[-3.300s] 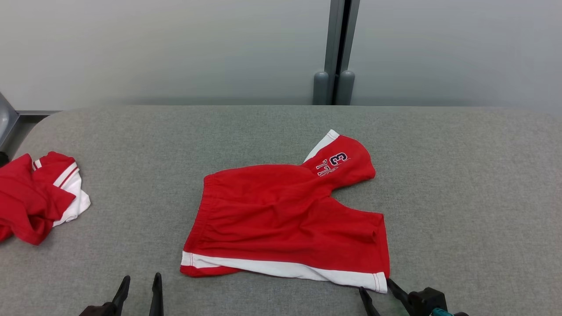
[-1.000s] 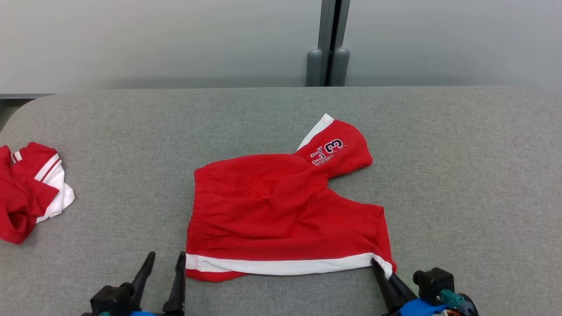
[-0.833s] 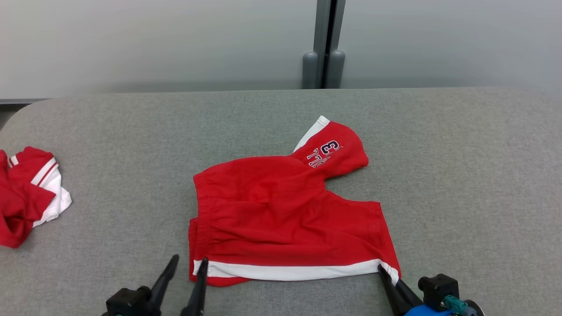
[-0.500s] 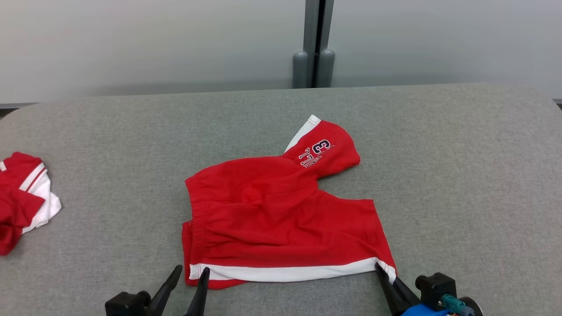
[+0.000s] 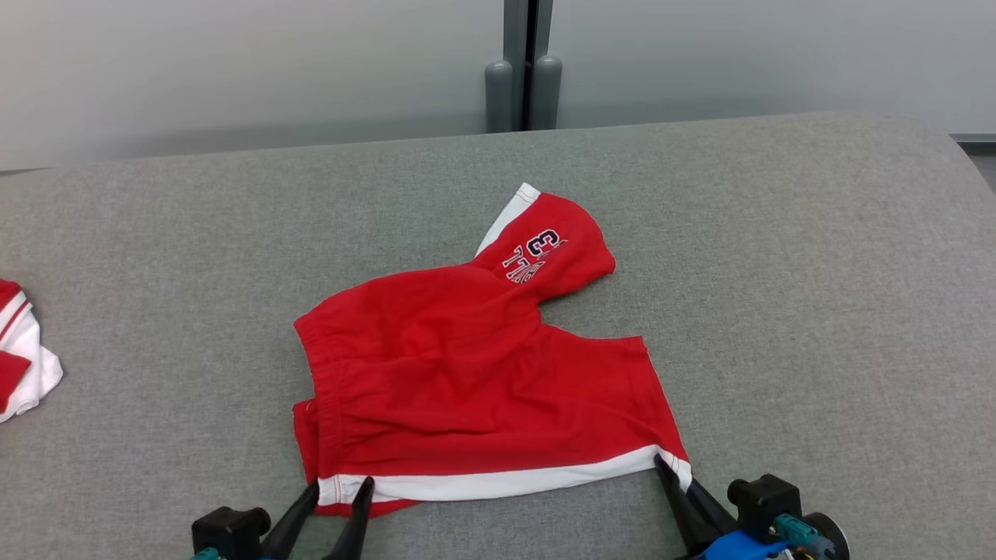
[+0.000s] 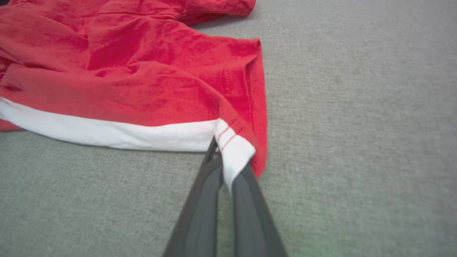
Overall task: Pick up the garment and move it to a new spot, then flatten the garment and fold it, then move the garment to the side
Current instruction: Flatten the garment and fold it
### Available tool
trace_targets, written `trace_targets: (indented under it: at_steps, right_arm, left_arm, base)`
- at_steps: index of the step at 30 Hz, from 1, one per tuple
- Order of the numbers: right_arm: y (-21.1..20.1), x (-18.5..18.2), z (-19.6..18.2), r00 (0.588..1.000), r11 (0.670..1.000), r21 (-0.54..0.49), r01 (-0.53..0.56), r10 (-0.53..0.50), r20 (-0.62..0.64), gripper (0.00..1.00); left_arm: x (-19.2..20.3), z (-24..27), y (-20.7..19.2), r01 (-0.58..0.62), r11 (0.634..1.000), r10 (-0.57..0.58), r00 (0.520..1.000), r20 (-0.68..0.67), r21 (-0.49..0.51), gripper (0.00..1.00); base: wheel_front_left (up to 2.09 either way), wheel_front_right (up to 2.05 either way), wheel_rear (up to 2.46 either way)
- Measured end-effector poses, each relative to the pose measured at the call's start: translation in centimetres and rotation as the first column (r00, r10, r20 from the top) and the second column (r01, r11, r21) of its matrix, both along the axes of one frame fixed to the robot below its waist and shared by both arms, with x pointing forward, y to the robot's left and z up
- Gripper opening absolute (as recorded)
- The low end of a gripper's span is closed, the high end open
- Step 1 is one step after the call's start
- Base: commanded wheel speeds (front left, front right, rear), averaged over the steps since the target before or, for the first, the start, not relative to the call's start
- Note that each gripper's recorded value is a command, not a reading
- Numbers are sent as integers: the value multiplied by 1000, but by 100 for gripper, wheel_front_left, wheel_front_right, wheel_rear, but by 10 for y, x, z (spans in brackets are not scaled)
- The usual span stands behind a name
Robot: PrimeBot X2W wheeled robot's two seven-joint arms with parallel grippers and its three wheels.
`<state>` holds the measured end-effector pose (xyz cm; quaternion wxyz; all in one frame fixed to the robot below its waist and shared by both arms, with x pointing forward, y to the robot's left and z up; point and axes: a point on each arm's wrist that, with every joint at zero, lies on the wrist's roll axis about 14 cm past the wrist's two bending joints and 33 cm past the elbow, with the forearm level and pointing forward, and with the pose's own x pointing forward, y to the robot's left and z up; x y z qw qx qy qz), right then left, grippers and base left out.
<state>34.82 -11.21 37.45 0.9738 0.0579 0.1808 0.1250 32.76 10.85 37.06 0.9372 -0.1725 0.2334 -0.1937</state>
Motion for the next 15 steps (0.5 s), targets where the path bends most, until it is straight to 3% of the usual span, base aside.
trace_targets:
  at_steps: [13, 14, 15]
  right_arm:
    - [3, 3, -2, 1000, 1000, 4, -8, 8, -4, 0]
    - [3, 4, -2, 1000, 1000, 4, -10, 10, -3, 0]
    - [4, 5, -1, 1000, 1000, 5, -11, 11, -1, 0]
  left_arm:
    - [-2, -6, -13, 63, 998, -64, 997, -38, -21, 100]
    - [-3, -7, -15, 69, 997, -70, 997, -43, -25, 97]
    - [-3, -7, -17, 79, 996, -81, 996, -44, -28, 84]
  base:
    - [0, 0, 0]
    - [0, 0, 0]
    - [0, 0, 0]
